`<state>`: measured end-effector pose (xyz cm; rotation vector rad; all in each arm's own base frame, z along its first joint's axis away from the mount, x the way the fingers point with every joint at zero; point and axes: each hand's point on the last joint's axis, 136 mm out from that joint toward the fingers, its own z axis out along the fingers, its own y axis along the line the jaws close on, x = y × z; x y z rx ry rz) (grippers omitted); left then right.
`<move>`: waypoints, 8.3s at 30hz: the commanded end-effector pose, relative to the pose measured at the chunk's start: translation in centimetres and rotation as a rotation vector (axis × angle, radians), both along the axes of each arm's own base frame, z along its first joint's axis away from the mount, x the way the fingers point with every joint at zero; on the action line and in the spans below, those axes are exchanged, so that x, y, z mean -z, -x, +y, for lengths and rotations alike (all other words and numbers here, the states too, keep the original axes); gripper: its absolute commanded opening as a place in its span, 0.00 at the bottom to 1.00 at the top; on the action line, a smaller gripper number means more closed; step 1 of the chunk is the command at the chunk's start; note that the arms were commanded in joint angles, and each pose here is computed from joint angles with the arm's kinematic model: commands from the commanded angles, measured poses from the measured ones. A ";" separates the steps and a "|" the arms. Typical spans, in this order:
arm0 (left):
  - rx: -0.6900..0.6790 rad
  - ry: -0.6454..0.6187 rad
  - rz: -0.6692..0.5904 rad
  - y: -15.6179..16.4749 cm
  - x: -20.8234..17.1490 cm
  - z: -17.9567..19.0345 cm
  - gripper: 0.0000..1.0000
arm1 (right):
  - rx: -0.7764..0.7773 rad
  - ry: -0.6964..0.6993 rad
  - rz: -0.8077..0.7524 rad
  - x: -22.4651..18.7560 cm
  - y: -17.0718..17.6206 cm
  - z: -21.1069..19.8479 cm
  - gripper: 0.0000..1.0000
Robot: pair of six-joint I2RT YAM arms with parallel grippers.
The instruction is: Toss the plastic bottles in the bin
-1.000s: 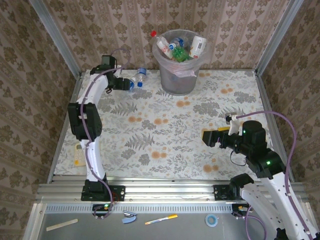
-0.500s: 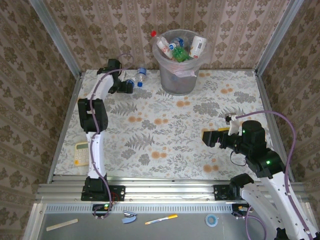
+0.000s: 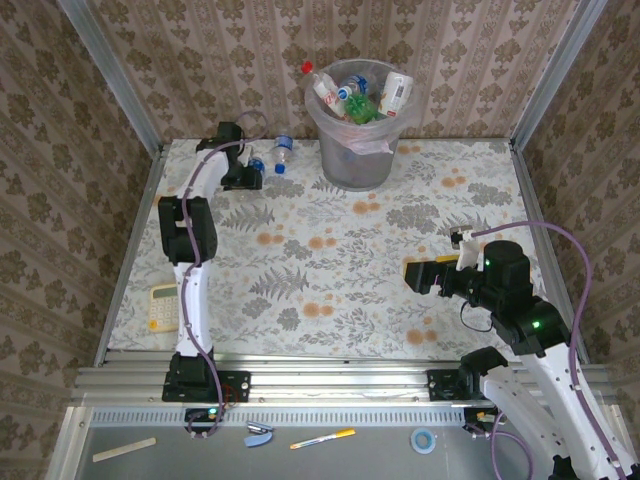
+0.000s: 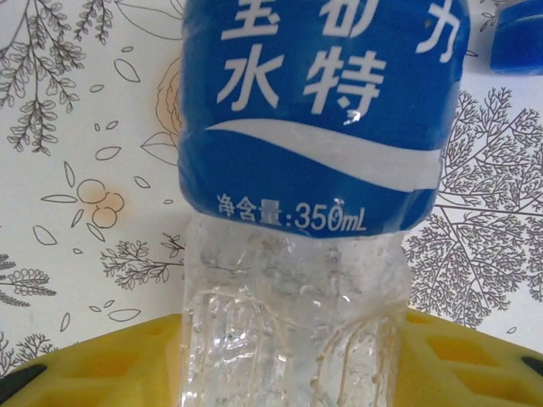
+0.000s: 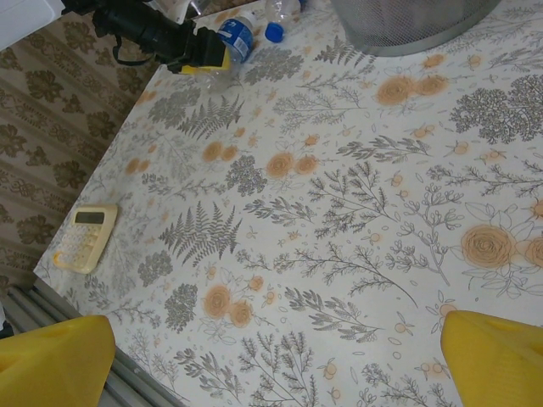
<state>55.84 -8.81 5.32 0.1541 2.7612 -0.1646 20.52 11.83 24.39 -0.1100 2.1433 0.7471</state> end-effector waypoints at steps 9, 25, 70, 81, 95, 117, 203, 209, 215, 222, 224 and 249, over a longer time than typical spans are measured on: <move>-0.026 0.073 -0.024 2.3 -1.1 0.1 0.42 | 0.029 0.013 -0.006 -1.6 -1.1 -0.3 1.00; 0.000 0.165 -0.133 10.6 -6.3 -1.5 0.35 | -0.020 0.067 -0.057 -2.8 -3.1 0.4 1.00; 0.330 0.691 -0.952 20.7 -37.2 -13.2 0.38 | -0.072 0.121 -0.116 -4.2 -4.6 0.9 1.00; 0.407 0.730 -0.958 20.1 -38.3 -15.9 0.38 | -0.067 0.126 -0.115 -4.1 -4.4 0.7 1.00; 0.493 0.740 -0.990 19.6 -40.6 -19.0 0.39 | -0.058 0.127 -0.116 -4.1 -4.2 0.5 1.00; 0.704 0.782 -0.878 18.8 -39.4 -25.8 0.38 | -0.059 -0.032 -0.255 -10.9 -7.1 1.9 1.00; 0.736 0.683 -0.808 24.8 -33.7 -23.6 1.00 | 0.037 -0.148 -0.730 -26.1 -17.9 3.1 0.42; 0.581 0.590 -0.877 26.5 -34.6 -16.9 1.00 | 0.186 -0.115 -1.101 -32.5 -17.5 0.8 0.38; 0.429 0.527 -0.918 27.3 -34.1 -11.8 1.00 | 0.314 -0.106 -1.335 -36.1 -18.1 -0.4 0.36; 0.339 0.483 -0.919 26.7 -33.5 -9.3 1.00 | 0.361 -0.065 -1.405 -37.1 -19.6 0.4 0.33; 0.330 0.480 -0.915 26.5 -33.5 -9.0 1.00 | 0.348 -0.056 -1.373 -36.7 -20.8 0.8 0.33; 0.228 0.477 -0.827 24.4 -31.0 -7.3 1.00 | 0.231 0.234 -0.645 -24.7 -33.8 2.4 1.00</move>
